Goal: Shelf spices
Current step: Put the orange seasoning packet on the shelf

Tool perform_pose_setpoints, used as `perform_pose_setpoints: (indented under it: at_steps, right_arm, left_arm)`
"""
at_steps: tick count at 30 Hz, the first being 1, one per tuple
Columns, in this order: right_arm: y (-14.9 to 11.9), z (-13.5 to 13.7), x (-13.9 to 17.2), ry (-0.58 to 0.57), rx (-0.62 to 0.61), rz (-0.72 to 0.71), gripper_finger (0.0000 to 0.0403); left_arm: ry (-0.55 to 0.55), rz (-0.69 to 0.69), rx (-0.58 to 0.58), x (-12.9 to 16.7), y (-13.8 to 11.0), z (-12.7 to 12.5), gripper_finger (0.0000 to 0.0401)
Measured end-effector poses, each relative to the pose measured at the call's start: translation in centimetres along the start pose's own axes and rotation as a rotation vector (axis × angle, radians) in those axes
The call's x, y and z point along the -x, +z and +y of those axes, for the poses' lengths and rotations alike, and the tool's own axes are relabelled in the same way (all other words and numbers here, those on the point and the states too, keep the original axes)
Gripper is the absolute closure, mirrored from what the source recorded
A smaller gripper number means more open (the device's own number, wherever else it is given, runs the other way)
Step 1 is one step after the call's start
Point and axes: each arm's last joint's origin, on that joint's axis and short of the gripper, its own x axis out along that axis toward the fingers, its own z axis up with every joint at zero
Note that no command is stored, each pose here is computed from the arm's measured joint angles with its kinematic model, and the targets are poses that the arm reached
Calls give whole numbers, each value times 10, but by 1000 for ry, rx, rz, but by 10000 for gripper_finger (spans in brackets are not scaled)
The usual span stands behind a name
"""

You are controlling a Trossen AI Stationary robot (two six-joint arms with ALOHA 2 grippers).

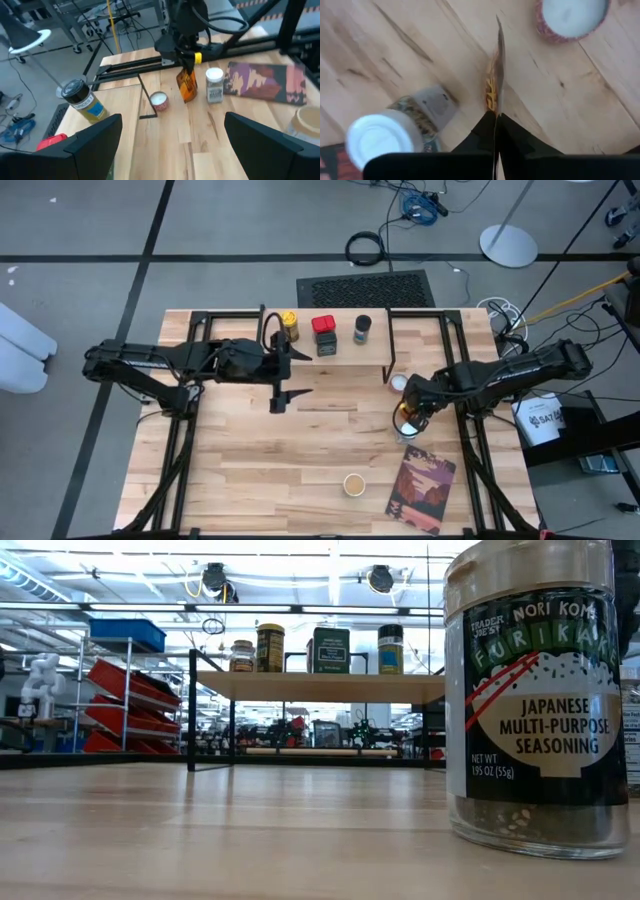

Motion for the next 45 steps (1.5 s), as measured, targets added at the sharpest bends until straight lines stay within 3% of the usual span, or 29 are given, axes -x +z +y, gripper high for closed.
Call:
perform_pose_setpoints:
  at_steps: [9, 17, 21, 26, 36, 45]
  right_arm:
    - [11, 10, 31, 63, 39, -63, 403]
    - [22, 18, 73, 137, 110, -163, 403]
    - [27, 22, 94, 172, 164, -230, 403]
    - [30, 24, 114, 204, 235, -289, 403]
    - [36, 31, 116, 222, 329, -343, 403]
    - [49, 46, 109, 244, 390, -397, 403]
  left_arm:
    - [-57, -10, 81, -10, 0, -4, 41]
    - [-146, -75, 189, -56, -2, -3, 40]
    - [-258, -115, 224, -82, -7, -2, 40]
    - [-255, -187, 228, -103, -9, 4, 40]
    - [-320, -298, 272, -138, -18, 14, 4]
    - [-221, -263, 317, -146, -23, 20, 8]
